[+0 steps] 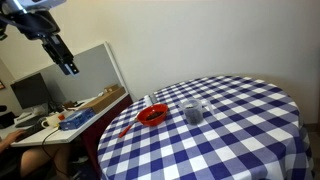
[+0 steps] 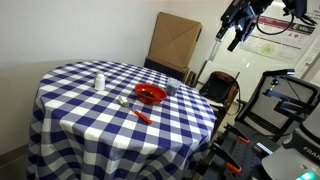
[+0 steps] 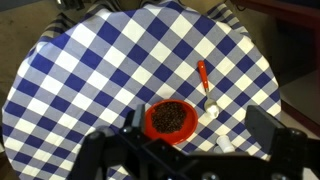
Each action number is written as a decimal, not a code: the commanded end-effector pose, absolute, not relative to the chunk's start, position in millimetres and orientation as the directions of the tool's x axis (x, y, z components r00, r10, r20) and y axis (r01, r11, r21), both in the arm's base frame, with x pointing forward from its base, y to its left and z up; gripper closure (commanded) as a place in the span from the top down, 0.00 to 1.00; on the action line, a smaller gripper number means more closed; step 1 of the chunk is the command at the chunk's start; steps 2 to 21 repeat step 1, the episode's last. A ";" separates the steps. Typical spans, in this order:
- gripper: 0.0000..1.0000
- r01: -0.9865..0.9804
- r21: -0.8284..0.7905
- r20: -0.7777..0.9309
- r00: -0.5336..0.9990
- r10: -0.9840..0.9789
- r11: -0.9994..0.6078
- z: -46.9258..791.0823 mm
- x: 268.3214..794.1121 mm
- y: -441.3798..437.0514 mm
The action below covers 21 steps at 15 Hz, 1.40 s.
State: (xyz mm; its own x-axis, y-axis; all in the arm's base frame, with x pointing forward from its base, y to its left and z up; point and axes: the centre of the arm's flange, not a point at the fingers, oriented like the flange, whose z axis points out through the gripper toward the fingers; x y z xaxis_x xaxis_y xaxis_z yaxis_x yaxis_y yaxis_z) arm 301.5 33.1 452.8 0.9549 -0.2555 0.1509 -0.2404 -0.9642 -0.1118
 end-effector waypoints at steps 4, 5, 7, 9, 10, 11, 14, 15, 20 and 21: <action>1.00 -0.240 -0.112 0.151 0.955 -0.256 -0.964 452.8 301.5 33.1; 1.00 -0.240 -0.112 0.151 0.955 -0.256 -0.964 452.8 301.5 33.1; 1.00 -0.240 -0.112 0.151 0.955 -0.256 -0.964 452.8 301.5 33.1; 1.00 -0.240 -0.112 0.151 0.955 -0.256 -0.964 452.8 301.5 33.1; 1.00 -0.240 -0.112 0.151 0.955 -0.256 -0.964 452.8 301.5 33.1; 1.00 -0.240 -0.112 0.151 0.955 -0.256 -0.964 452.8 301.5 33.1; 1.00 -0.240 -0.112 0.151 0.955 -0.256 -0.964 452.8 301.5 33.1; 1.00 -0.240 -0.112 0.151 0.955 -0.256 -0.964 452.8 301.5 33.1; 1.00 -0.240 -0.112 0.151 0.955 -0.256 -0.964 452.8 301.5 33.1; 1.00 -0.240 -0.112 0.151 0.955 -0.256 -0.964 452.8 301.5 33.1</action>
